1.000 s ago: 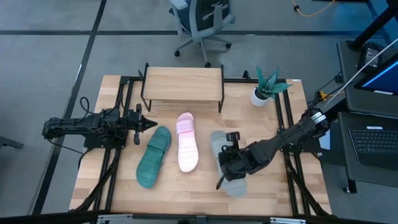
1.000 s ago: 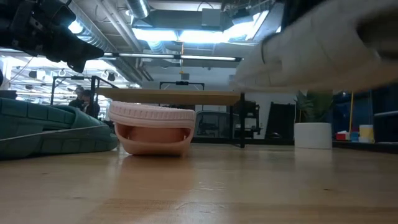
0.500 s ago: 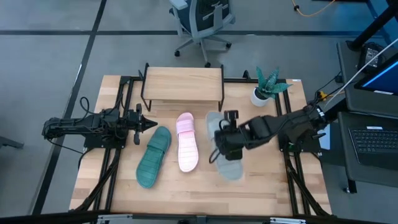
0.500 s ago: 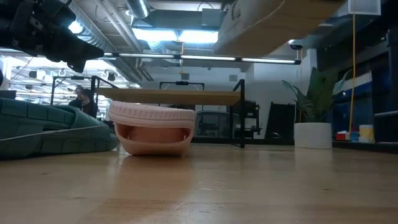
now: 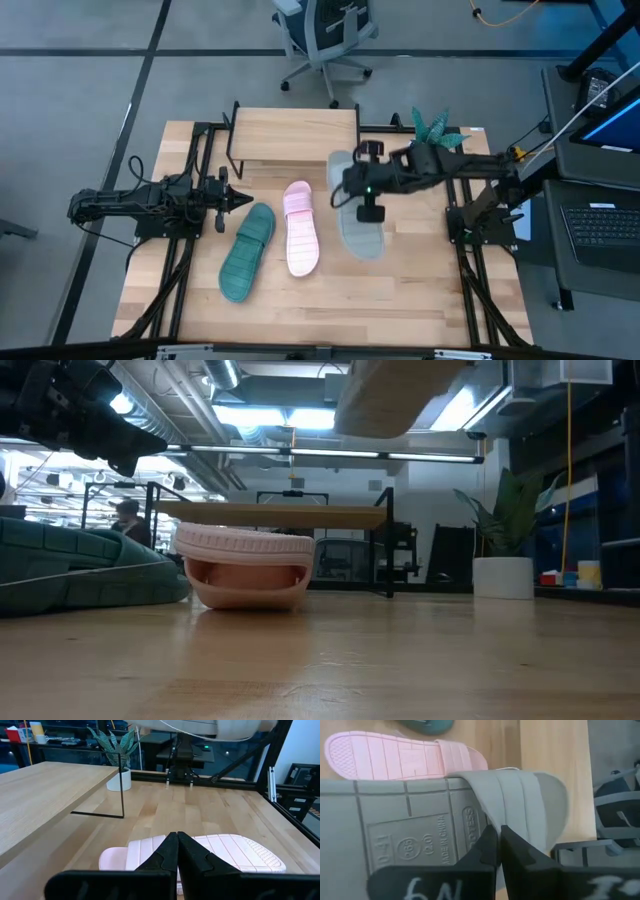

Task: Pick and place slippers onto the shelf
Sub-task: Put the pair of gray slippers on the shelf

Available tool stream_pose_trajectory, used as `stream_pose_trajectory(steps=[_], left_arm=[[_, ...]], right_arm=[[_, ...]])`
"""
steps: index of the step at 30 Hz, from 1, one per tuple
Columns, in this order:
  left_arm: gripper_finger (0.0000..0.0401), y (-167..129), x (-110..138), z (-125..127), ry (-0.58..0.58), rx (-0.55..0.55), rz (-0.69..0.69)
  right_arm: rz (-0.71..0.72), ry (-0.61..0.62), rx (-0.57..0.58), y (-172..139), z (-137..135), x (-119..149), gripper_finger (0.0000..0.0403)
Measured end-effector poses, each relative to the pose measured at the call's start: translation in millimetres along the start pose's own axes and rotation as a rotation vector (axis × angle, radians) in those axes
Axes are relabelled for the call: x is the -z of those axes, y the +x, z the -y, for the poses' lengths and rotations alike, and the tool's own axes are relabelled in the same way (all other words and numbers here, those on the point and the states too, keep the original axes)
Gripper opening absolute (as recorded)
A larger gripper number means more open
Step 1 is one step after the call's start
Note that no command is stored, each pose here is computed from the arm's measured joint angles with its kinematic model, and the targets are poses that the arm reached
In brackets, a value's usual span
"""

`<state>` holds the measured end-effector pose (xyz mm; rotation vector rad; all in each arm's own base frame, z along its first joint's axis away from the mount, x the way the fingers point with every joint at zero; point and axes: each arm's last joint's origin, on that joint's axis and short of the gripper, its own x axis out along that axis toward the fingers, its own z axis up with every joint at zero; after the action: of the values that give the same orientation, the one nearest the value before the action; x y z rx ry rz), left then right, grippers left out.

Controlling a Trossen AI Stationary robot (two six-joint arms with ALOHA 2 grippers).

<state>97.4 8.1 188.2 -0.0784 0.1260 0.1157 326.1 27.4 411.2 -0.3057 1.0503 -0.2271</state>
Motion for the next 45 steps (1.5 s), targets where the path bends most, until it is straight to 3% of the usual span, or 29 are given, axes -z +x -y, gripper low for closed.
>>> stream_pose_trajectory(steps=[11, 26, 36, 45], left_arm=[[0.0, 0.0, 0.0, 0.0, 0.0, 0.0, 0.0], [0.0, 0.0, 0.0, 0.0, 0.0, 0.0, 0.0], [0.0, 0.0, 0.0, 0.0, 0.0, 0.0, 0.0], [0.0, 0.0, -0.1, 0.0, 0.01, 0.0, 0.001]], right_arm=[[-0.013, -0.006, 0.019, 11.4, 38.4, 2.1, 0.0009], [0.16, 0.074, 0.001, 29.8, 108.9, 0.1, 0.0009], [0.177, 0.125, 0.068, 53.1, 151.7, 6.1, 0.0009], [0.161, 0.13, 0.046, 85.4, 176.0, 11.1, 0.0009]])
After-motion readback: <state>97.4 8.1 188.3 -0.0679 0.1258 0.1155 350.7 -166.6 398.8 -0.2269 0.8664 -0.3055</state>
